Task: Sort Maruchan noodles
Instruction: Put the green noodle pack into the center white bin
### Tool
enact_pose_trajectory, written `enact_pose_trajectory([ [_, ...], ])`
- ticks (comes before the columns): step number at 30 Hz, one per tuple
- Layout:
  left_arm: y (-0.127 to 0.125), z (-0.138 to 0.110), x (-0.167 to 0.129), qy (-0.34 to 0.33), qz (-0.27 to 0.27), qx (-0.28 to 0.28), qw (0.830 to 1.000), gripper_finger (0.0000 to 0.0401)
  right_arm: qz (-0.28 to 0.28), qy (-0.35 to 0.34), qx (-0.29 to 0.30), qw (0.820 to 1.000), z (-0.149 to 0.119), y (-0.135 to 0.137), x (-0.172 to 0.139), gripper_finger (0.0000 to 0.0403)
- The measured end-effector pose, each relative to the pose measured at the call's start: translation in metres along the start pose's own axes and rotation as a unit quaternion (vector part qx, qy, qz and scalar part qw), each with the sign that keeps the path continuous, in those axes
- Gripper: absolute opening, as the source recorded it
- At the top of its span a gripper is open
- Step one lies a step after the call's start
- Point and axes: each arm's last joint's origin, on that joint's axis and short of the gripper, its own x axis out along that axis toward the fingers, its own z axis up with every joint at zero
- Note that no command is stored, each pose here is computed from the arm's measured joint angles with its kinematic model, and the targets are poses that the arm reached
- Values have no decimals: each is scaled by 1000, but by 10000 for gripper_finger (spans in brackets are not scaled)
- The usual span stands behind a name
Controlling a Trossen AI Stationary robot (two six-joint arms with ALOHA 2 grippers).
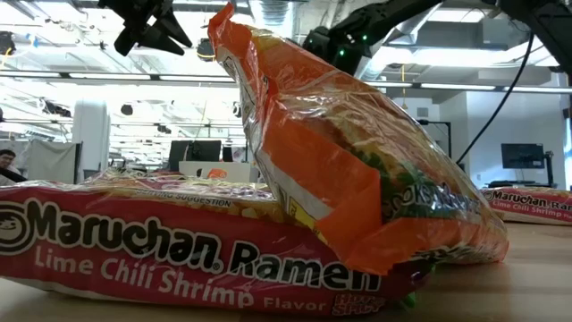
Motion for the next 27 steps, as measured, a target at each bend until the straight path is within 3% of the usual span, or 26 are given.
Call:
enact_pose_trajectory([
  [20,0,0,0,2,-2,8,1000,116,-3,54,-8,998,-4,11,30,10],
  [27,0,0,0,2,-1,8,1000,116,0,59,-10,998,-5,13,33,45],
])
